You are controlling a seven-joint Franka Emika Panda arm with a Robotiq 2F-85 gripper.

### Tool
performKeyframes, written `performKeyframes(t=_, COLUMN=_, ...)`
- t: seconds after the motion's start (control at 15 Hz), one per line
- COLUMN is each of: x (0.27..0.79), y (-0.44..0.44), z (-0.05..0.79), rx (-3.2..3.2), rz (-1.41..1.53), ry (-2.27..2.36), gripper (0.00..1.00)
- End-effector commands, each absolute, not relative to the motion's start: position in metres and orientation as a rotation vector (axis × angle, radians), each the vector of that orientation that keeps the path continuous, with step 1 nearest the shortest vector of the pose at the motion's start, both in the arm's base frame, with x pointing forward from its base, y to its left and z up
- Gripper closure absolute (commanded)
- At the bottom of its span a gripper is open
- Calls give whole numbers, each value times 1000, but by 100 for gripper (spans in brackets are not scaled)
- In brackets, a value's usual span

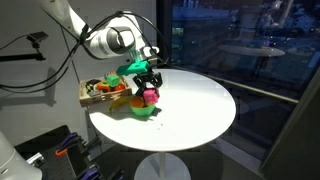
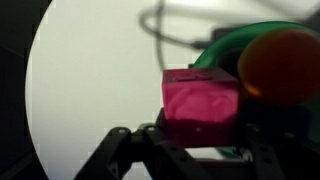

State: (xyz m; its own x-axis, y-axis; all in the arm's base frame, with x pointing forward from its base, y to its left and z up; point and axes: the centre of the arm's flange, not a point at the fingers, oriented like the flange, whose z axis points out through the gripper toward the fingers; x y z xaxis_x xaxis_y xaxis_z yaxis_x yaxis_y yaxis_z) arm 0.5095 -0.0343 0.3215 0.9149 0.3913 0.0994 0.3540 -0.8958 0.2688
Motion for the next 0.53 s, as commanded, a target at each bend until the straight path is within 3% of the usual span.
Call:
performKeyframes(t=0.0, x=496, y=-27, z=322, rx=2777, rz=305, ry=570, gripper=69)
performKeyframes(t=0.47, x=491, y=-20, z=317, rx=2750, rz=384, ry=609, gripper=69)
